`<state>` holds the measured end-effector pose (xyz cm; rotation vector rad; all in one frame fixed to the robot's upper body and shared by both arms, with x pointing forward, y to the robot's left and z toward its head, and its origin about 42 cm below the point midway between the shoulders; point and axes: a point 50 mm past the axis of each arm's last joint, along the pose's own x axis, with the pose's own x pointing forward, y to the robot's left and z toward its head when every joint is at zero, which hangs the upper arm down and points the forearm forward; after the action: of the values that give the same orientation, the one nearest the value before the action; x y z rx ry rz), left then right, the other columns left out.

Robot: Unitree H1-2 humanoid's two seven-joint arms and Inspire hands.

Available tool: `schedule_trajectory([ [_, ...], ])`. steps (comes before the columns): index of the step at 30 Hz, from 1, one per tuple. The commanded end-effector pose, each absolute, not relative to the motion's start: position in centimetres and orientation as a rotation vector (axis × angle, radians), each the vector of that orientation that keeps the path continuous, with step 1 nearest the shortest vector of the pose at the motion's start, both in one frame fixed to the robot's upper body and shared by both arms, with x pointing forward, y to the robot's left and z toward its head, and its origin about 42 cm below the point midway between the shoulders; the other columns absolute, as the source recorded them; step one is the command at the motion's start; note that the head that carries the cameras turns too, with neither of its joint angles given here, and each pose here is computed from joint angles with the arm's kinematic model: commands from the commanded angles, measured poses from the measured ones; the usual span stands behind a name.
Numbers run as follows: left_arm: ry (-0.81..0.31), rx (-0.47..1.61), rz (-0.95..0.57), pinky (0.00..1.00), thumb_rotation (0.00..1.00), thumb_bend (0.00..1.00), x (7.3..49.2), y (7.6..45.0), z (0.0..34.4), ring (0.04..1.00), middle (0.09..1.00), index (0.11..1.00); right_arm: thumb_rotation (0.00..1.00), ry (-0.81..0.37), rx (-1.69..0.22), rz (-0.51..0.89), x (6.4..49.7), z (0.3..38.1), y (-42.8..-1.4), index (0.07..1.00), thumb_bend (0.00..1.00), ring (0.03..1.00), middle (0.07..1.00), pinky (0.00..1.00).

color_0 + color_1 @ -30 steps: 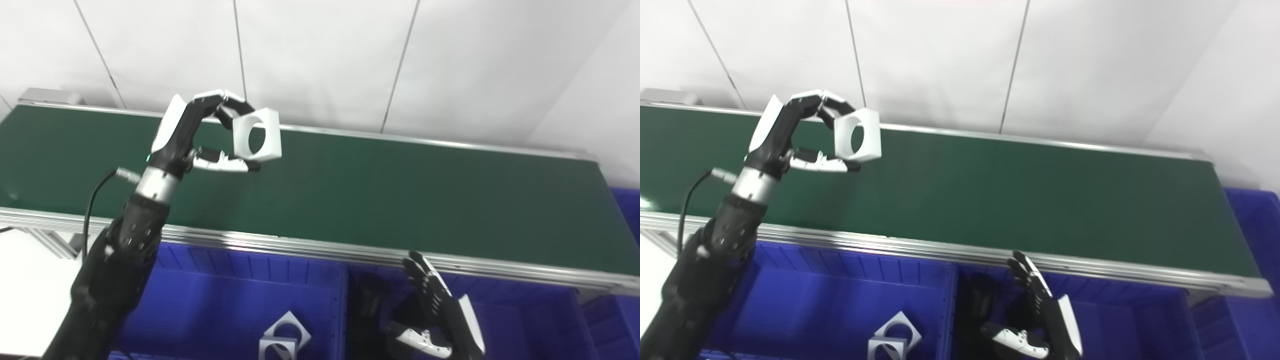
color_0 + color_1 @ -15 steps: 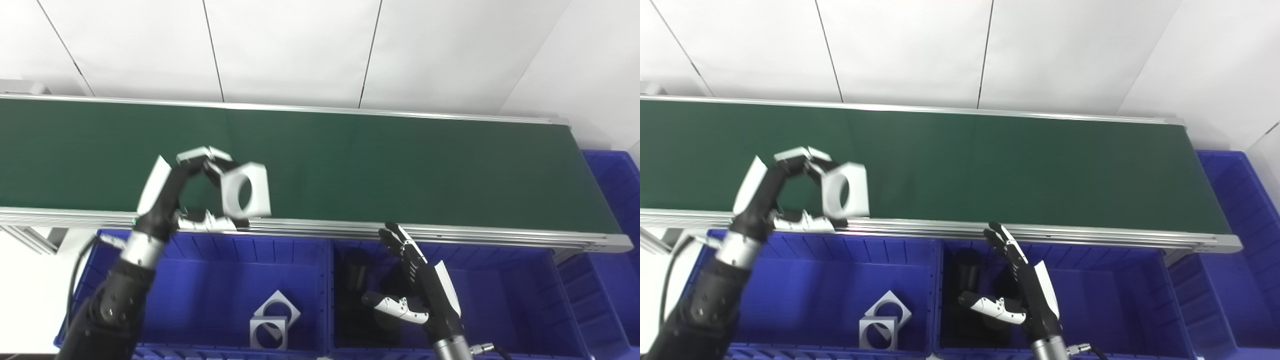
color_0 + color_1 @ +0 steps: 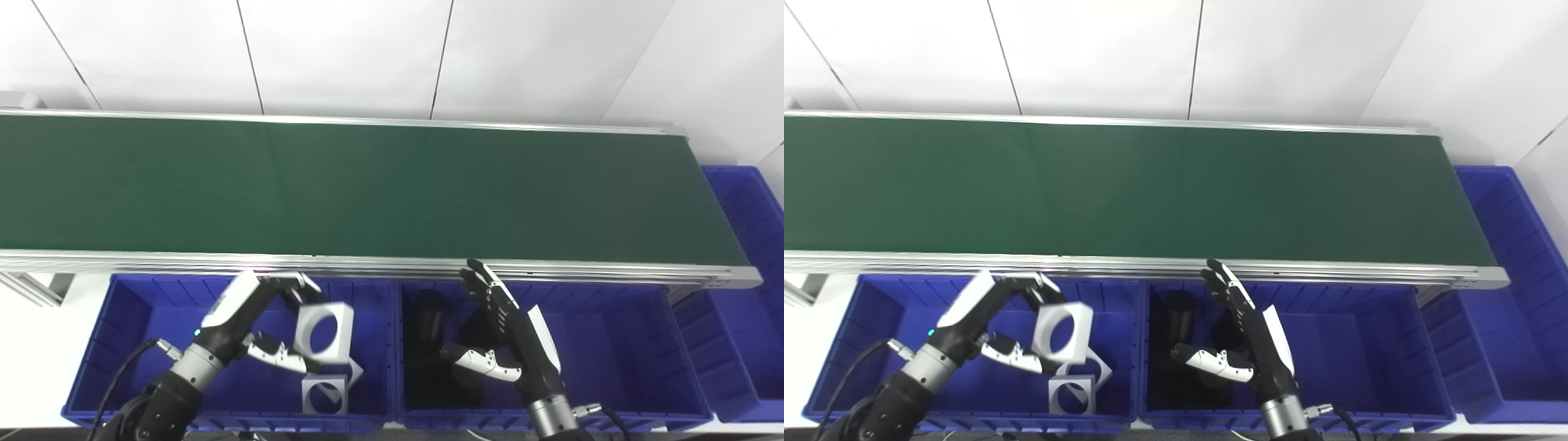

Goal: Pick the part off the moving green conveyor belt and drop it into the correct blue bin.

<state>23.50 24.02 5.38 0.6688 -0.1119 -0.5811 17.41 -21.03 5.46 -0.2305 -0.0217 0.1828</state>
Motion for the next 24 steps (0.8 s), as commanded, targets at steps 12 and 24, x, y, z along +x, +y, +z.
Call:
schedule_trajectory([
  [12, 0.101, 0.839, -0.587, 0.69, 0.04, 0.63, 24.7, 22.9, 5.3, 0.772, 0.795, 0.779, 0.44, -0.056, -0.209, 0.167, 17.4, 6.2, -21.1, 0.920, 0.90, 0.876, 0.876, 0.87],
  [24, 0.014, 0.398, -0.628, 0.81, 0.62, 0.93, 23.4, 23.1, 6.6, 0.861, 0.878, 0.888, 0.43, -0.044, -0.218, 0.170, 17.1, 6.2, -21.1, 0.928, 0.90, 0.887, 0.885, 0.89],
])
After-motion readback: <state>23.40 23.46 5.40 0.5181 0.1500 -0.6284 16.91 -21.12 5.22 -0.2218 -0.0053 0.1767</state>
